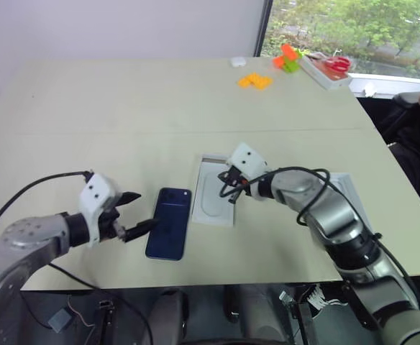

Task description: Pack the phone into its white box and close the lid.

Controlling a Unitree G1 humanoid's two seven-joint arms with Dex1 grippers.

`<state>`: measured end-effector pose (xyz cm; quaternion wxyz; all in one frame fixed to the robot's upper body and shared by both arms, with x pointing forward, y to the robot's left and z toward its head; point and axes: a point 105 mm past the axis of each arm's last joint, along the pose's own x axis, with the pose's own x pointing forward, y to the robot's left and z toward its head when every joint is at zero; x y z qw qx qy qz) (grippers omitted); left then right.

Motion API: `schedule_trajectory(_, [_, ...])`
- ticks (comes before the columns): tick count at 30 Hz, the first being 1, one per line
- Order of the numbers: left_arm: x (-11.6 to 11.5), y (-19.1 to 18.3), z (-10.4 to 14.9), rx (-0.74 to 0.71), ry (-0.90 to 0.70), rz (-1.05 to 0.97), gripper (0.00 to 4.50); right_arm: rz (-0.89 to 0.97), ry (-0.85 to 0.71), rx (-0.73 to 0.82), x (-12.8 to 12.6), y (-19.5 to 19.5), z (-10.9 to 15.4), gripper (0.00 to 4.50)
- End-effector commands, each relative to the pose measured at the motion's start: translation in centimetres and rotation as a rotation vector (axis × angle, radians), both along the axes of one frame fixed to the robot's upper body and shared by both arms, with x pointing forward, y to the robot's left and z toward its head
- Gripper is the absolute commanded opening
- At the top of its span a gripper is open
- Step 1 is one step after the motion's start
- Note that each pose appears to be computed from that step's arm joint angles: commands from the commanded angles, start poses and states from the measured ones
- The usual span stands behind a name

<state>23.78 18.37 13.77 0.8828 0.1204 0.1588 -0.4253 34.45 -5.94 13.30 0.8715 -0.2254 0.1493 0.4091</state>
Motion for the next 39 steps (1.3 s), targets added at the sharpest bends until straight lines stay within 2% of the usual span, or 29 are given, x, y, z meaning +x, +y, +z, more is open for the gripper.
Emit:
schedule_trajectory(1, [-0.6,-0.3,1.6,0.000,-0.068,-0.066,4.50,-0.011,0.025,0.005,0.9,0.7,0.3,0.03])
schedule_trajectory(10, [-1.6,-1.1,1.6,-0.020,-0.072,-0.124,4.50,-0.111,0.062,-0.029,3.4,0.8,-0.9,0.03])
schedule_trajectory(18, [-1.3,-1.6,1.8,-0.047,-0.082,-0.118,4.50,-0.198,-0.005,-0.028,4.8,0.3,-0.5,0.03])
schedule_trajectory(32, [-1.1,-2.5,1.9,-0.077,-0.081,-0.136,4.50,-0.214,-0.108,-0.006,5.1,0.4,0.1,0.03])
schedule_trajectory(39, [-0.8,-2.2,2.0,-0.076,-0.086,-0.118,4.50,-0.067,-0.093,0.049,2.7,1.2,1.7,0.03])
